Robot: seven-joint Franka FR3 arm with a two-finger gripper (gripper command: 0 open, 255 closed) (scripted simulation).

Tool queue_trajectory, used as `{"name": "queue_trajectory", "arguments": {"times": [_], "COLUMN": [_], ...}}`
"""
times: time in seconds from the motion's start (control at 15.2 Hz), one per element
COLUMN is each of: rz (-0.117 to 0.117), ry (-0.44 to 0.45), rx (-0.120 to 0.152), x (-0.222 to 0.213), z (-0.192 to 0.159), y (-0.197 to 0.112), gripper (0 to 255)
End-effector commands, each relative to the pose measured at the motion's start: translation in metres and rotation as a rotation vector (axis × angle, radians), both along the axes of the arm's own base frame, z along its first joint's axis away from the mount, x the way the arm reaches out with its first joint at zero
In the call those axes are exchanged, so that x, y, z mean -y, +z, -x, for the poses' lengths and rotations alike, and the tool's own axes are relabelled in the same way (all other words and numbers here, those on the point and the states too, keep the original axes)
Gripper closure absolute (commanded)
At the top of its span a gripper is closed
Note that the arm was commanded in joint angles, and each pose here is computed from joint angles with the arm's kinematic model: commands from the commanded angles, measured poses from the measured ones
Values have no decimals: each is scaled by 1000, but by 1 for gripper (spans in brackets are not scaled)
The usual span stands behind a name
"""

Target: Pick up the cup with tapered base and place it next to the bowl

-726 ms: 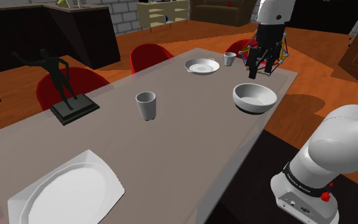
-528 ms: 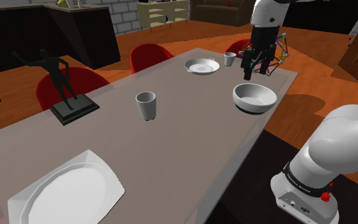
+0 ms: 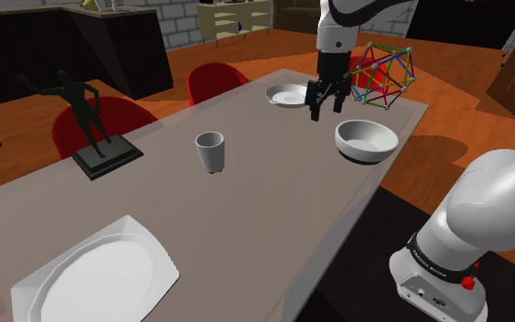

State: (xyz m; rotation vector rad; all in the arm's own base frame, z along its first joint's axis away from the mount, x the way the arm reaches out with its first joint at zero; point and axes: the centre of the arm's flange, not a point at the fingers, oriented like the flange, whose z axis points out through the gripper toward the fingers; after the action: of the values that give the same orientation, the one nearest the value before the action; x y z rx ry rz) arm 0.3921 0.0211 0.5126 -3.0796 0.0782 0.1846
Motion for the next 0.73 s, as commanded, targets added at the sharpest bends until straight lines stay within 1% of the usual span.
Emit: {"name": "queue_trajectory", "arguments": {"times": [0.0, 0.66], "rz": [-4, -23], "ry": [7, 44], "rx": [2, 8], "x": [-13, -76], "z": [-22, -127], "y": [-9, -55], "gripper": [0, 0]}}
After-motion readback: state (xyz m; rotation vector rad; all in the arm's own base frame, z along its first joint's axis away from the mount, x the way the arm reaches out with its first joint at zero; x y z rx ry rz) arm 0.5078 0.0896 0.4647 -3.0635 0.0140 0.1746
